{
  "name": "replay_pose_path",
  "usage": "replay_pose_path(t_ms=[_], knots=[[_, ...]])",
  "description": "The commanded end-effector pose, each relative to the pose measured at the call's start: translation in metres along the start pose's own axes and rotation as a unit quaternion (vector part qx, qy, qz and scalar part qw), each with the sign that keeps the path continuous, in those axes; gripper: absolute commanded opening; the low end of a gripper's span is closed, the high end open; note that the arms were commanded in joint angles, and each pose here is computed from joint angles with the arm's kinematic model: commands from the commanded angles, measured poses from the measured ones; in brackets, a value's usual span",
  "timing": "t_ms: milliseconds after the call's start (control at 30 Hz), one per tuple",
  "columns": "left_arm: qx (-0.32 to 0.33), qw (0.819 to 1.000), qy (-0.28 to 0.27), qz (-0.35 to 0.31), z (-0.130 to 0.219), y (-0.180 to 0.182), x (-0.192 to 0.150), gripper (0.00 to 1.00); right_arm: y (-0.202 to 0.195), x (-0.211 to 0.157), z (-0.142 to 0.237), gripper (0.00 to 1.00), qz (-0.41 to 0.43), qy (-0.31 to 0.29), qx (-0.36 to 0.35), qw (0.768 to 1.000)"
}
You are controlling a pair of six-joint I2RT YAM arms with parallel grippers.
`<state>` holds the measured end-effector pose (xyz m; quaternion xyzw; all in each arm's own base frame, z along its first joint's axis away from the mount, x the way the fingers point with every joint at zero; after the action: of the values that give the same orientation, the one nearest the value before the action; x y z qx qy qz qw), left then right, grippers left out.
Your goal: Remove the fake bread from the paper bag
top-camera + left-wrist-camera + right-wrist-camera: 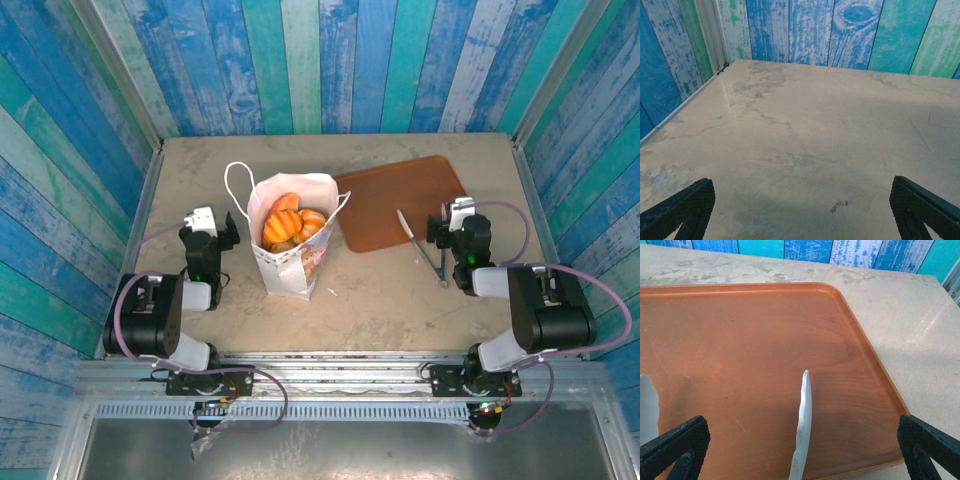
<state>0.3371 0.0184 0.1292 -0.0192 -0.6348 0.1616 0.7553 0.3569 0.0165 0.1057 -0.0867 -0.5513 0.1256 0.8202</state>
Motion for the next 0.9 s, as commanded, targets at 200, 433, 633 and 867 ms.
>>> replay_pose_path(t_ms=[200, 433, 633, 867], knots=[[0.041, 0.996, -0.063, 0.049, 0.022, 0.005, 0.057, 0.94, -0.013, 0.028, -0.001, 1.00, -0.006, 0.020, -0.012, 1.000], [0.079, 0.986, -0.052, 0.137, 0.039, 0.006, 0.098, 0.94, -0.031, 0.059, 0.022, 1.00, -0.050, 0.041, -0.035, 0.997], [0.006, 0.983, -0.013, 0.185, 0.059, -0.026, 0.148, 0.94, -0.038, 0.071, 0.039, 1.00, -0.100, 0.091, -0.038, 0.990], [-0.032, 0.979, 0.008, 0.201, 0.103, -0.037, 0.177, 0.94, -0.037, 0.072, 0.046, 1.00, -0.132, 0.140, -0.026, 0.981]])
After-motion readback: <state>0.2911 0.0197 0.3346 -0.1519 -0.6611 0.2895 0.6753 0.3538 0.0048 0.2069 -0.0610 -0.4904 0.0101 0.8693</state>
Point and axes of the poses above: each hand's point on the last joint's axis, 136 mm out from that joint toward the fingers, its own z axis back along the fingers, its own y axis along the line the jaws close on, x = y × z, the point moved 4 cm from there along z, back along the fingers, and after that the axes turned 12 degrees about z, right-handed, at the moved point
